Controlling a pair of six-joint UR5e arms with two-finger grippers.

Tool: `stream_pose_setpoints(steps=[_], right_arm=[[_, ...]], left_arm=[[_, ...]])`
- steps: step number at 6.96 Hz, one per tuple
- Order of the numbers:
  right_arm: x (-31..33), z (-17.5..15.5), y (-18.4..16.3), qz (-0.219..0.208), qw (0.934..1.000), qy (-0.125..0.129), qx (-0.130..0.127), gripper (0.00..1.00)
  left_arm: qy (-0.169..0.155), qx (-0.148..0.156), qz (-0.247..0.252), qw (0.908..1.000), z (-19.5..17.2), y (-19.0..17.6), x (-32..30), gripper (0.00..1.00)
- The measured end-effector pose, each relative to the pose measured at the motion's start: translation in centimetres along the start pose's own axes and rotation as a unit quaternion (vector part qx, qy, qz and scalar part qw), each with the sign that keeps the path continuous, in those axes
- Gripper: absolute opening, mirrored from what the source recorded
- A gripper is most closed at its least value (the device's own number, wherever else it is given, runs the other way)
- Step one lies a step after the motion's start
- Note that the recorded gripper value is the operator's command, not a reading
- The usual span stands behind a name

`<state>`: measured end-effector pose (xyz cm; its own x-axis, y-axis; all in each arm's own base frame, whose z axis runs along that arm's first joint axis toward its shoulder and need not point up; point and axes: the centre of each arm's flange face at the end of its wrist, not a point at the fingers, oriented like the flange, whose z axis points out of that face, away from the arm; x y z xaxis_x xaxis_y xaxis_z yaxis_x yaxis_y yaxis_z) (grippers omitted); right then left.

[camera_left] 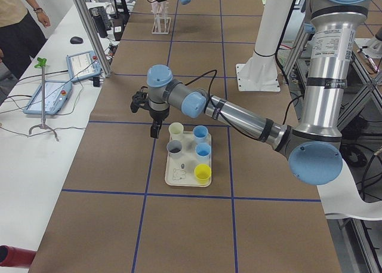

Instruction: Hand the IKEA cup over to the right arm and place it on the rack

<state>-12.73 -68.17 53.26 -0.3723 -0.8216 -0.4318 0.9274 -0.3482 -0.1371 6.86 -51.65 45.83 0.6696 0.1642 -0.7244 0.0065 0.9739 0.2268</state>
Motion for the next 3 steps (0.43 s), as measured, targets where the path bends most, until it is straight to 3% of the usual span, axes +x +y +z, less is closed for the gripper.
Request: stream_pose_setpoints(steps=[2, 3], right_arm=[[2.1, -2.4, 0.4, 0.034, 0.9990, 0.025, 0.013, 0.96], [3.0, -4.3, 0.3, 0.075, 0.9956, 0.040, 0.041, 0.97]], left_arm=[[0.003, 0.004, 0.003, 1.0000, -0.3, 0.0, 0.3, 1.00], [0.006, 0.012, 0.010, 0.9999, -1.0, 0.0, 0.9, 1.00]])
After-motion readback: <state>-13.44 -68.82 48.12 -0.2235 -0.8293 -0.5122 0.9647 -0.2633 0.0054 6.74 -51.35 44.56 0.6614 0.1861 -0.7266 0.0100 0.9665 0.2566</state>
